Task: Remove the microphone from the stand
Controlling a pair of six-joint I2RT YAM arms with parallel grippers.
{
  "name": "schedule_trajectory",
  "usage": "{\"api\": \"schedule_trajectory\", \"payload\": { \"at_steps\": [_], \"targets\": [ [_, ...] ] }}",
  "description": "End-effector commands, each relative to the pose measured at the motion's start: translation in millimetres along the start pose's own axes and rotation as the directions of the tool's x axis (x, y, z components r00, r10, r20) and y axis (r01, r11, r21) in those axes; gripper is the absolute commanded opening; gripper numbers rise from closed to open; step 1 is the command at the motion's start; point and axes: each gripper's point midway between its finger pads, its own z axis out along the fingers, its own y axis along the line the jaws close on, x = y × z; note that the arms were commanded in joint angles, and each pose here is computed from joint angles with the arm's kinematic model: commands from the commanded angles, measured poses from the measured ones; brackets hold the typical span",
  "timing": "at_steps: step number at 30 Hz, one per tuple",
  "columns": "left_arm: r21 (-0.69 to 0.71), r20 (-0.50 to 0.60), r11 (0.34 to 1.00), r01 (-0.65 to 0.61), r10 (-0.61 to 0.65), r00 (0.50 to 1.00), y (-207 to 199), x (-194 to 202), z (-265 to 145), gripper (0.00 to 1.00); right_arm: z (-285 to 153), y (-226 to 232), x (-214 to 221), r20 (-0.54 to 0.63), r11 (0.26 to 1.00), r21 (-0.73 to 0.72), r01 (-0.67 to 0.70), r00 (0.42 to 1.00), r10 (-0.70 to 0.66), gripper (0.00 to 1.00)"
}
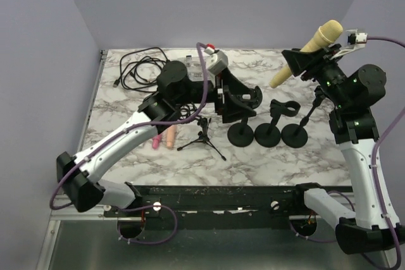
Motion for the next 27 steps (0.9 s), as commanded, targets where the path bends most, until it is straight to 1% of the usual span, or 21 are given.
{"api": "schedule_trajectory", "payload": {
  "at_steps": [1,2,3,5,6,7,9,12,15,19,22,27],
  "targets": [
    [0.022,0.021,0.999,-0.048,0.047,0.999,-55.9,-3.8,-54.5,0.92,1.3,62.5,21.2,-0.142,0.881,-0.343,-0.325,0.946,0.293,0.01],
    [-0.018,0.030,0.999,-0.051,0.051,0.998,-59.5,-4.1,-66.8,0.93,2.5,69.1,28.6,-0.175,0.840,-0.377,-0.390,0.921,0.349,0.01],
    [-0.071,0.027,0.997,-0.035,0.037,0.999,-57.0,0.7,-78.1,0.95,4.1,77.5,37.7,-0.204,0.809,-0.403,-0.427,0.904,0.376,0.01],
    [-0.217,0.041,0.976,-0.002,0.011,0.999,-46.0,4.6,-101.6,0.98,9.2,96.6,57.8,-0.243,0.796,-0.407,-0.448,0.893,0.379,0.01],
    [-0.288,0.050,0.957,0.015,0.000,0.999,-40.4,5.1,-113.2,0.98,13.3,109.8,68.8,-0.249,0.807,-0.404,-0.431,0.900,0.356,0.01],
    [-0.369,0.053,0.929,0.039,-0.021,0.998,-32.4,7.1,-125.3,0.98,17.9,119.2,78.1,-0.255,0.820,-0.384,-0.424,0.903,0.347,0.01],
    [-0.490,0.049,0.869,0.075,-0.058,0.997,-18.9,12.0,-144.6,0.98,23.5,141.4,94.7,-0.291,0.806,-0.381,-0.452,0.886,0.360,0.01],
    [-0.613,0.040,0.787,0.073,-0.061,0.997,-5.8,16.2,-167.9,0.98,26.0,171.0,114.8,-0.363,0.725,-0.406,-0.556,0.827,0.430,0.01],
    [-0.629,0.031,0.774,0.070,-0.065,0.997,-5.4,22.5,-174.3,0.98,27.2,200.9,134.6,-0.410,0.695,-0.415,-0.587,0.803,0.433,0.01],
    [-0.638,0.005,0.765,0.087,-0.109,0.994,-3.1,37.9,-176.6,0.91,25.0,227.5,152.5,-0.442,0.670,-0.407,-0.621,0.776,0.451,0.01],
    [-0.599,-0.007,0.795,0.092,-0.121,0.993,-7.3,45.1,-170.6,0.78,22.4,241.2,158.2,-0.452,0.659,-0.411,-0.630,0.769,0.452,0.01],
    [-0.580,-0.031,0.807,0.111,-0.158,0.987,-3.3,58.0,-164.3,0.58,18.8,256.6,162.0,-0.461,0.648,-0.418,-0.636,0.764,0.452,0.01]
  ]
}}
